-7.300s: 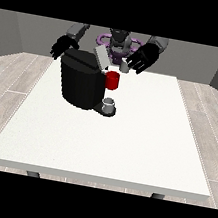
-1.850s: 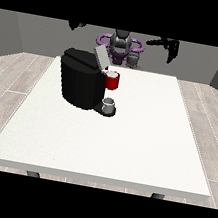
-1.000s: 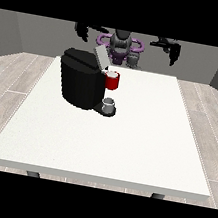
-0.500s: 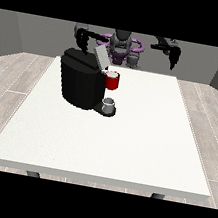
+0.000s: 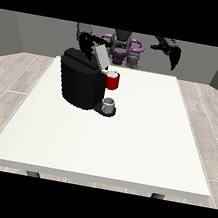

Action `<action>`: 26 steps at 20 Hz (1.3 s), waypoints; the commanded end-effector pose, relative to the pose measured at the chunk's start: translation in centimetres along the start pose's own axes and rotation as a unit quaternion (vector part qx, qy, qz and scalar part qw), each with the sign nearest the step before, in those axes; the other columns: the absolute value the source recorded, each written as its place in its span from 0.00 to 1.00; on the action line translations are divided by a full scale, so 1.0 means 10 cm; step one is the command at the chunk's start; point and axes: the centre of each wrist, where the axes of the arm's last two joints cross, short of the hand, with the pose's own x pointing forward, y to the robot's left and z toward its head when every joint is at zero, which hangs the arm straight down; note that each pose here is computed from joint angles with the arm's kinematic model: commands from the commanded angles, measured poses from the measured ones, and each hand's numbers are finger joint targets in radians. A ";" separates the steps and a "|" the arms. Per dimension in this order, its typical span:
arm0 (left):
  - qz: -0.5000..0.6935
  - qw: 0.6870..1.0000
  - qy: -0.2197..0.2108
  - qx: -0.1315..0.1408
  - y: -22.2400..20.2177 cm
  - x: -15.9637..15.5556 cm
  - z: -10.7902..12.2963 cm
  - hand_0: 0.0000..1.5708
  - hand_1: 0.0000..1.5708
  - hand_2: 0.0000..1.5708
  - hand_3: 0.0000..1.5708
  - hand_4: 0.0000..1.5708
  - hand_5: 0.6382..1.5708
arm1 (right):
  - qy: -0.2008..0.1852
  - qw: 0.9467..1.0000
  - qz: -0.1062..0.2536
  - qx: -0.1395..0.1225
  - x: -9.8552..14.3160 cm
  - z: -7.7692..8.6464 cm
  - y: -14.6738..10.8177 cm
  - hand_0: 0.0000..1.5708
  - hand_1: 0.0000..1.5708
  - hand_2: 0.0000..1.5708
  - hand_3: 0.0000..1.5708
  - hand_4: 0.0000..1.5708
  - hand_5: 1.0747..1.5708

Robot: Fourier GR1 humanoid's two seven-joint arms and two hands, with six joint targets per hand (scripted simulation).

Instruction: Insert the coffee pod into the coffee machine and close the lid

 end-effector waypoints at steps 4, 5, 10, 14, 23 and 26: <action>0.009 1.000 -0.005 0.016 0.13 0.11 0.02 0.00 0.00 0.00 0.00 0.00 1.00 | 0.000 1.000 0.004 0.017 0.01 -0.12 0.09 0.00 0.00 0.00 0.00 0.03 1.00; 0.006 1.000 -0.009 0.015 0.17 -0.08 0.16 0.00 0.00 0.00 0.00 0.00 1.00 | -0.013 0.999 0.008 0.030 0.04 -0.11 0.06 0.00 0.00 0.00 0.00 0.00 1.00; -0.008 0.999 -0.003 0.032 0.26 0.01 0.04 0.00 0.00 0.00 0.00 0.00 1.00 | -0.008 0.999 0.007 0.052 0.17 -0.23 0.21 0.00 0.00 0.00 0.00 0.00 1.00; -0.013 0.999 -0.022 0.024 0.36 0.03 0.10 0.00 0.00 0.00 0.00 0.00 1.00 | -0.032 0.998 0.015 0.042 0.07 -0.21 0.24 0.00 0.00 0.00 0.00 0.00 1.00; -0.005 1.000 -0.001 0.011 -0.08 -0.03 0.08 0.00 0.00 0.00 0.00 0.08 1.00 | -0.027 0.997 0.037 0.065 0.29 -0.40 0.37 0.00 0.00 0.00 0.00 0.09 1.00; -0.022 0.999 -0.015 0.019 0.21 -0.01 0.09 0.00 0.00 0.00 0.00 0.12 1.00 | -0.045 0.995 0.067 0.062 0.49 -0.50 0.38 0.00 0.00 0.00 0.00 0.14 1.00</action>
